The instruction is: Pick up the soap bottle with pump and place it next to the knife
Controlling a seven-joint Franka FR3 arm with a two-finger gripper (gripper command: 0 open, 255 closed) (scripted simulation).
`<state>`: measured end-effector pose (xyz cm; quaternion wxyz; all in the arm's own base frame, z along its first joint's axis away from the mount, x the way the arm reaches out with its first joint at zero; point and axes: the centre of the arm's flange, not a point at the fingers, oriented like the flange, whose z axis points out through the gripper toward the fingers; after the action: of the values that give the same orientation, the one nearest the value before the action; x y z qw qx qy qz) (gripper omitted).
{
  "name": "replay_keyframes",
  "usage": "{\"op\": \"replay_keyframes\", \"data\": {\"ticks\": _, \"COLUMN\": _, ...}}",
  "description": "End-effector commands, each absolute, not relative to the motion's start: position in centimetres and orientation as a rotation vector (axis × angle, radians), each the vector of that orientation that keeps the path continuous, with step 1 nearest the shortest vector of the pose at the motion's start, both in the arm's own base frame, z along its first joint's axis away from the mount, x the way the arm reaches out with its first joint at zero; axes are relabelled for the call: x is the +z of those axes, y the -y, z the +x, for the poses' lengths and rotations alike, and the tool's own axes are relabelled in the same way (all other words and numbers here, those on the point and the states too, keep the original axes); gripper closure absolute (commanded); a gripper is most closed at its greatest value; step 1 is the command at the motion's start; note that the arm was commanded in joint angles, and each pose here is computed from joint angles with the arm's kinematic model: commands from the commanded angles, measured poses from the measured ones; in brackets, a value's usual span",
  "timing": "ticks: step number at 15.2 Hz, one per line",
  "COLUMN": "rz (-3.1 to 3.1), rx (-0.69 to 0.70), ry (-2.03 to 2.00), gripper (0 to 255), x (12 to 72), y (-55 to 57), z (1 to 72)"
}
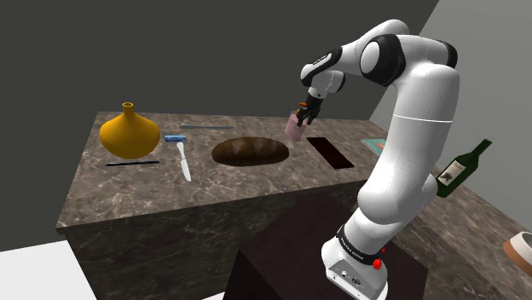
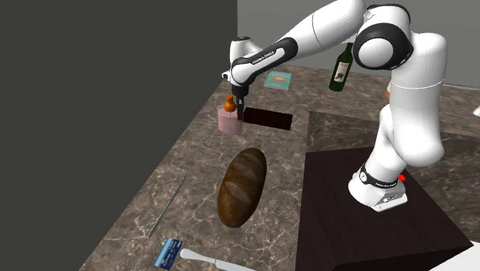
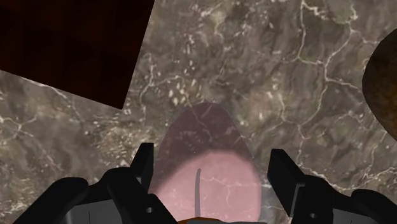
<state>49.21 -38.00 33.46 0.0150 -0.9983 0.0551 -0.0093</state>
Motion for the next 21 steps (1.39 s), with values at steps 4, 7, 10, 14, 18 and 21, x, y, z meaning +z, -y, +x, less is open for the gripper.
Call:
{"op": "replay_keyframes", "data": {"ticks": 4, "rz": -3.107, "rx": -0.03, "ry": -0.171, "gripper": 255, "x": 35.6, "y": 38.0, "z": 49.2}}
{"op": "replay_keyframes", "data": {"ticks": 7, "rz": -3.107, "rx": -0.03, "ry": -0.171, "gripper": 255, "x": 37.2, "y": 38.0, "z": 49.2}}
{"op": "replay_keyframes", "data": {"ticks": 10, "rz": -3.107, "rx": -0.03, "ry": -0.171, "gripper": 255, "x": 38.8, "y": 38.0, "z": 49.2}}
{"op": "replay_keyframes", "data": {"ticks": 14, "rz": -3.107, "rx": -0.03, "ry": -0.171, "gripper": 255, "x": 40.9, "y": 38.0, "z": 49.2}}
{"op": "replay_keyframes", "data": {"ticks": 18, "rz": -3.107, "rx": -0.03, "ry": -0.171, "gripper": 255, "x": 43.0, "y": 38.0, "z": 49.2}}
{"op": "replay_keyframes", "data": {"ticks": 21, "rz": -3.107, "rx": -0.03, "ry": -0.171, "gripper": 255, "x": 44.6, "y": 38.0, "z": 49.2}}
